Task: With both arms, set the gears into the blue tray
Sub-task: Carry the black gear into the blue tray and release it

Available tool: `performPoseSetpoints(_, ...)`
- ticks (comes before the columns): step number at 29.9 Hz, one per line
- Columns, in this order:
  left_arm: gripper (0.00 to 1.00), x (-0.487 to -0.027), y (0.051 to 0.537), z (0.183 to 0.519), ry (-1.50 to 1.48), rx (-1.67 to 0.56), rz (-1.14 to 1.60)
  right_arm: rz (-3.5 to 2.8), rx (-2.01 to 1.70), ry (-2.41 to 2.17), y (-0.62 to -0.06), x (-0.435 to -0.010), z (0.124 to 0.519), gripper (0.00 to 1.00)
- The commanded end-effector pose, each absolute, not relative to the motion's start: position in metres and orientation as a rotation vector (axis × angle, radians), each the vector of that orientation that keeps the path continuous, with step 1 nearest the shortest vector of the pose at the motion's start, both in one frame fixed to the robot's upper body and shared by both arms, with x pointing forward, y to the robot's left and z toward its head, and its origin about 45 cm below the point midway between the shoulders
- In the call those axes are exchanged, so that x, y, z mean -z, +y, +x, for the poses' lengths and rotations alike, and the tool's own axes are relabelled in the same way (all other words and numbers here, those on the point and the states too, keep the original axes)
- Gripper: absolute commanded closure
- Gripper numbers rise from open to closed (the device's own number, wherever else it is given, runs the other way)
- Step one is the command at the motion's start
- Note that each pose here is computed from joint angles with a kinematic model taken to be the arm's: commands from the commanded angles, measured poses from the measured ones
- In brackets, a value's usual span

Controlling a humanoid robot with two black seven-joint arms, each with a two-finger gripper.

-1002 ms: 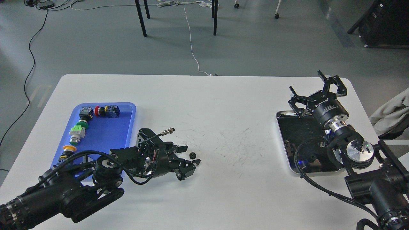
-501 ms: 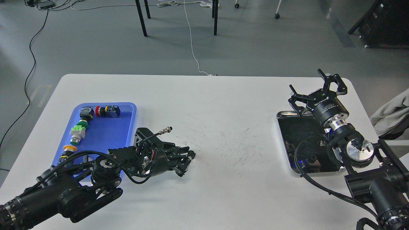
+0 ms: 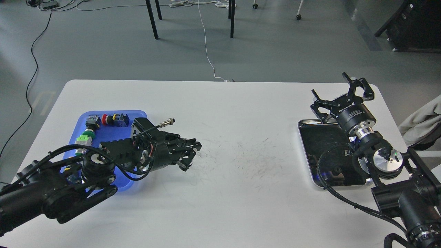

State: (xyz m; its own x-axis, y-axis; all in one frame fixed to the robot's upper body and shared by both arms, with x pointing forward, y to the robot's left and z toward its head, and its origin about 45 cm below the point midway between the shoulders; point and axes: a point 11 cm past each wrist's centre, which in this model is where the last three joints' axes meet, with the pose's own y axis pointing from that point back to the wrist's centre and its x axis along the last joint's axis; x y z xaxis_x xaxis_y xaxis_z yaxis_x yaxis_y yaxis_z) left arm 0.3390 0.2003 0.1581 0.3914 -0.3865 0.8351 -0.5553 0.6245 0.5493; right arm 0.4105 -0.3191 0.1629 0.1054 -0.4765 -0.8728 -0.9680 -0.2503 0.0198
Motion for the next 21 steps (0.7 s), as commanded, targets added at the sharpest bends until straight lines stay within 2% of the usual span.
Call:
performPoseSetpoints(1,0.97,-0.195,0.239,0.349,-1.305,-0.163,1.011,-1.798,-1.074,1.408,-0.318,-0.164,0.411,0.03)
performPoseSetpoints(7,0.97,-0.223,0.31,0.356,-1.309,-0.287,1.117,-1.803,-1.068,1.402,-0.317,-0.168,0.414,0.03)
performPoseSetpoints(14,0.96,-0.205,0.39,0.363,-1.162,-0.497,1.243,-1.805,-1.065,1.402,-0.316,-0.17,0.417,0.03)
performPoseSetpoints(21,0.96,-0.167,0.395,0.343,-1.078,-0.489,1.255,-1.812,-1.066,1.399,-0.314,-0.171,0.417,0.03)
